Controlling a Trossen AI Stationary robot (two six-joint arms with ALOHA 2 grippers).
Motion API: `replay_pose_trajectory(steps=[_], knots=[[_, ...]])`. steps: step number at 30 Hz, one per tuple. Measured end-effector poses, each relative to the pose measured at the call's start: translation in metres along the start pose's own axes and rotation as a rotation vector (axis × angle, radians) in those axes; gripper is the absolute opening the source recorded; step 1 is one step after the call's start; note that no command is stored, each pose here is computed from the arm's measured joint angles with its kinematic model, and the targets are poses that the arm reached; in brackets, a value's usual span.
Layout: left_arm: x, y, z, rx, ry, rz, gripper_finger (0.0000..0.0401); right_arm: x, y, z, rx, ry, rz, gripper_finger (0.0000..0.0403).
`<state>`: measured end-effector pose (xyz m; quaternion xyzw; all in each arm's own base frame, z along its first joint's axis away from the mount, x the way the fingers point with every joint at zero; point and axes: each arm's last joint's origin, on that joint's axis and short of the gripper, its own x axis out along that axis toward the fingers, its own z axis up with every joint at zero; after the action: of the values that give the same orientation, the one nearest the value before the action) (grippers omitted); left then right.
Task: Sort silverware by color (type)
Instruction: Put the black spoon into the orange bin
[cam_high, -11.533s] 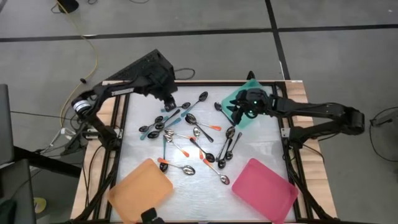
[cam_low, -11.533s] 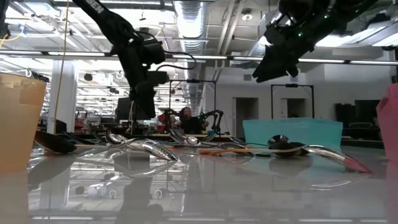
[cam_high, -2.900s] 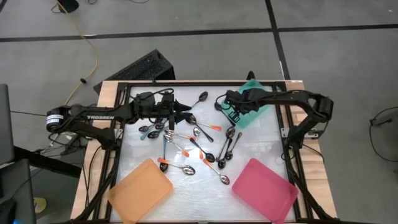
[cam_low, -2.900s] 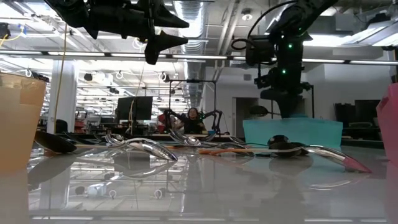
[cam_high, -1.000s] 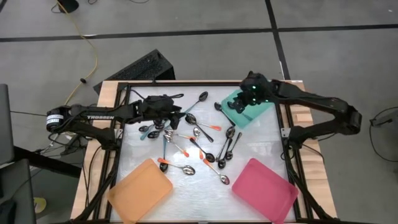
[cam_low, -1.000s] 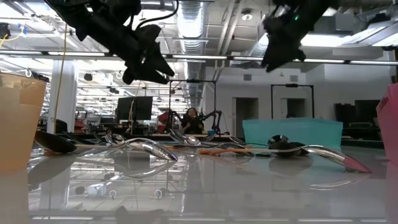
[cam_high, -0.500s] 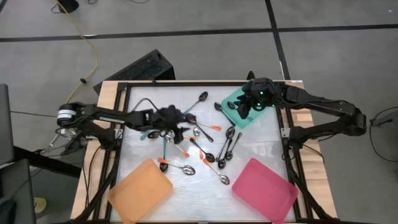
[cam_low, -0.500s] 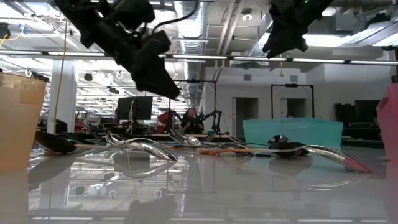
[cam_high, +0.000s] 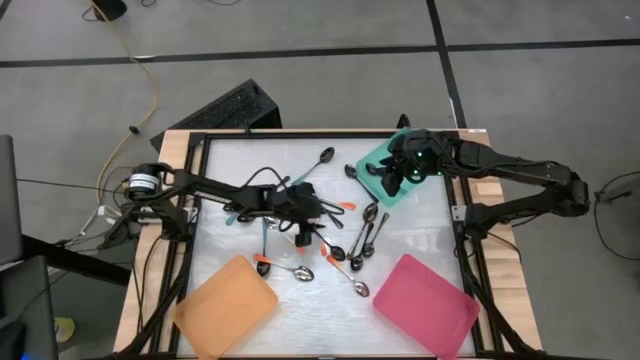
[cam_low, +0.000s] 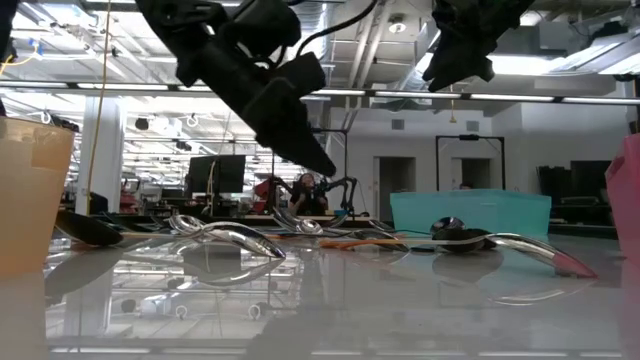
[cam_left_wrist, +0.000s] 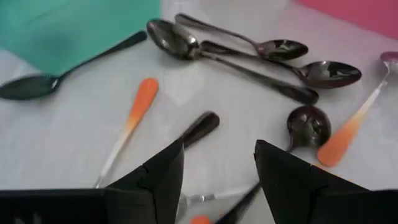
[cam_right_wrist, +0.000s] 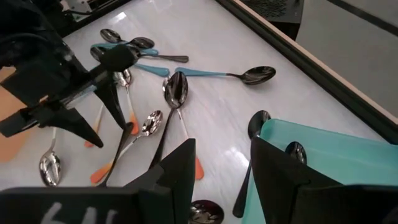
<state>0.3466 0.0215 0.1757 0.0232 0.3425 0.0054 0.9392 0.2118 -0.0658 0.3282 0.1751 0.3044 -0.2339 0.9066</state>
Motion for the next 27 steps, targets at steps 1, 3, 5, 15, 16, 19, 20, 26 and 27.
replay_pose_trajectory(steps=[1,3,5,15,16,19,20,26,27], knots=[[0.002,0.0,0.001,0.012,-0.01,-0.014,0.0182,0.0,0.0,0.0,-0.001,0.0,0.0,0.0162],[0.006,-0.002,-0.001,0.035,-0.008,-0.054,0.0182,0.0,0.0,0.0,-0.001,0.002,-0.001,0.0162],[0.011,-0.005,-0.005,0.069,0.006,-0.099,0.0182,0.0,0.0,0.0,-0.002,0.004,-0.002,0.0162],[0.044,-0.021,-0.027,0.201,0.041,-0.166,0.0182,0.0,0.0,0.0,-0.008,0.004,-0.002,0.0162],[0.046,-0.022,-0.029,0.203,0.043,-0.167,0.0182,0.0,0.0,0.0,-0.008,0.004,-0.002,0.0162],[0.052,-0.023,-0.035,0.215,0.066,-0.175,0.0182,0.0,0.0,0.0,-0.008,0.004,-0.002,0.0162],[0.053,-0.023,-0.036,0.217,0.071,-0.179,0.0182,0.0,0.0,0.0,-0.008,0.004,-0.002,0.0162],[0.052,-0.023,-0.039,0.213,0.104,-0.183,0.0157,0.0,0.0,0.0,-0.008,0.004,-0.002,0.0162],[0.052,-0.023,-0.039,0.209,0.107,-0.183,0.0146,0.0,0.0,0.0,-0.008,0.004,-0.002,0.0162]])
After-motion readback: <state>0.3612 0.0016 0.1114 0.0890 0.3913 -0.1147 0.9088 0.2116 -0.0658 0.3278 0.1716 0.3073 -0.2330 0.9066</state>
